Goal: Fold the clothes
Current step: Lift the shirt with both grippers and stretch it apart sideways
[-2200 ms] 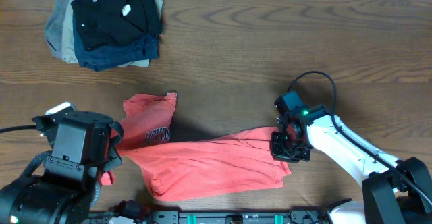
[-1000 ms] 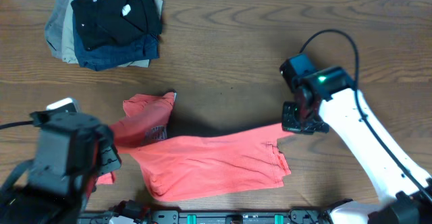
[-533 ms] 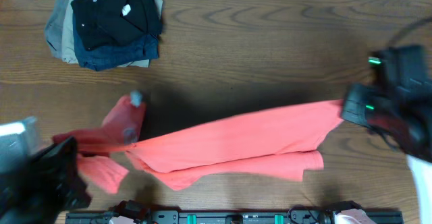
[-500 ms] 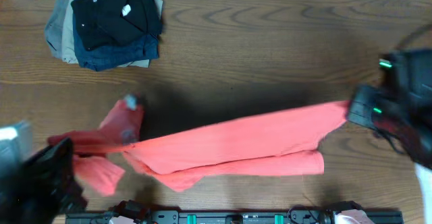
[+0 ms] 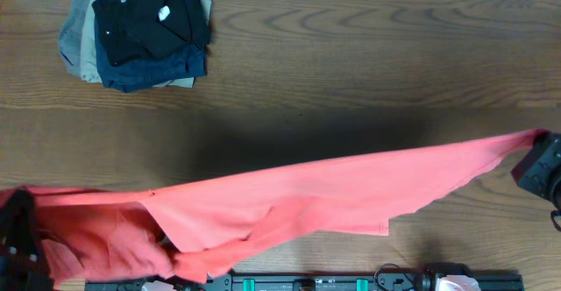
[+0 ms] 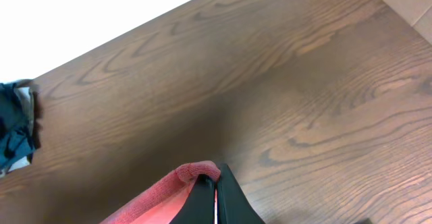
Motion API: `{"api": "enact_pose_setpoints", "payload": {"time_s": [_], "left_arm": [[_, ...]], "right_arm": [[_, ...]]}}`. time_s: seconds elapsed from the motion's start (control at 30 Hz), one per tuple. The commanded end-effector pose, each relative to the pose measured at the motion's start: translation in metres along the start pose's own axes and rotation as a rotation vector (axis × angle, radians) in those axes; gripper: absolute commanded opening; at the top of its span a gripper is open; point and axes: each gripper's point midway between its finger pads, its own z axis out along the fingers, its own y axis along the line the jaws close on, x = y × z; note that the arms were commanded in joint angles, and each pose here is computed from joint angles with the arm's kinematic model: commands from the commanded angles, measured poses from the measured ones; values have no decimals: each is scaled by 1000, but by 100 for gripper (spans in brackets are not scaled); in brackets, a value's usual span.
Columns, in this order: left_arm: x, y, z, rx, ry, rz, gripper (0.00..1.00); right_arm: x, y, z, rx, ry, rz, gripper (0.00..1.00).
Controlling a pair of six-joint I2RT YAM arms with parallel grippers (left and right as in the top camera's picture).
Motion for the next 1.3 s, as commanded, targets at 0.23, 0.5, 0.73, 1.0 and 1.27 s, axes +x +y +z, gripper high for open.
{"api": "enact_pose_setpoints", "payload": {"time_s": [0.23,0.5,0.73,1.0,1.27], "left_arm": [[-40,20,5,-168,-154,-23,6],[-55,20,-6,-152,-220,-46,6],[-67,42,-11,-295,-282,-60,6],[-59,43,16,-373,-222,-35,6],[-34,25,99,-451,-32,87,6]], "right_arm": [[-19,-12,13,107,-40,8,1],[-28,-9,9,94,-83,16,1],[-39,-21,4,151,-152,145,1],[-48,-23,14,197,-166,161,1],[-53,-18,60,279,-68,118,1]]}}
